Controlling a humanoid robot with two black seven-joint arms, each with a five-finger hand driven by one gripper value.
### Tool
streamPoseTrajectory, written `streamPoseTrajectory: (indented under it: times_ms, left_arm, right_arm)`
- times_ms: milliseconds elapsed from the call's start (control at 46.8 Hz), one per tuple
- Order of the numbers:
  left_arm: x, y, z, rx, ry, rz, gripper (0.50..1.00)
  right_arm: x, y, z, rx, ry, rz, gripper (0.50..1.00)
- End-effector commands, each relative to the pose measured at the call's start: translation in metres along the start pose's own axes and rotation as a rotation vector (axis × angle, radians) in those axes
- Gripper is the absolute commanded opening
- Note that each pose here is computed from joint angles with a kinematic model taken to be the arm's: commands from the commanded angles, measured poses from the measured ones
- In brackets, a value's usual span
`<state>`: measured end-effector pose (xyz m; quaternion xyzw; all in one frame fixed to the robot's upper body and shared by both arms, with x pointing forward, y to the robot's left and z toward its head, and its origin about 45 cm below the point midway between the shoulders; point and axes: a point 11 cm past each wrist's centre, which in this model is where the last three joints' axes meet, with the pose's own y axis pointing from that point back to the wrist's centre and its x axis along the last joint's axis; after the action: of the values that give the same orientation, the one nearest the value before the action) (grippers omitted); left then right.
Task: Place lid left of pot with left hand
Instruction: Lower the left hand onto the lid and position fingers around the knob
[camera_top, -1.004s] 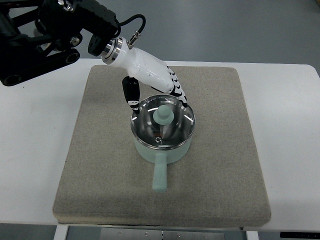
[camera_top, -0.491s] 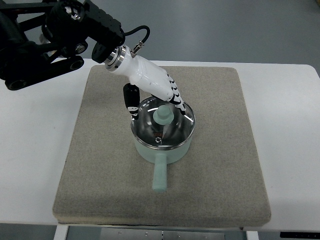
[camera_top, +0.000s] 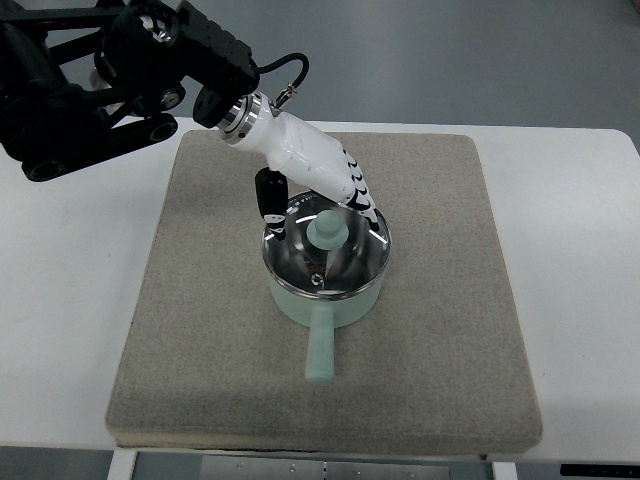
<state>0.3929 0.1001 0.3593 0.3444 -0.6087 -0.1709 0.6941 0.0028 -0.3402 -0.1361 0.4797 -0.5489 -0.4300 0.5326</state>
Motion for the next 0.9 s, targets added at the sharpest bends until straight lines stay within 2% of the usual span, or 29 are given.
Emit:
streamPoseTrajectory:
  times_ms: [0,876]
  left_arm:
    - [0.0,0.0,-0.002,0.004,-0.005,0.018,0.992]
    - [0.003,-0.013,-0.006,-0.003,-0.018,0.093,0.992]
  right_arm:
    - [0.0,0.0,0.0,0.001,0.001,0.0,0.921]
    - [0.0,0.0,0.0,0.001,0.001,0.0,0.921]
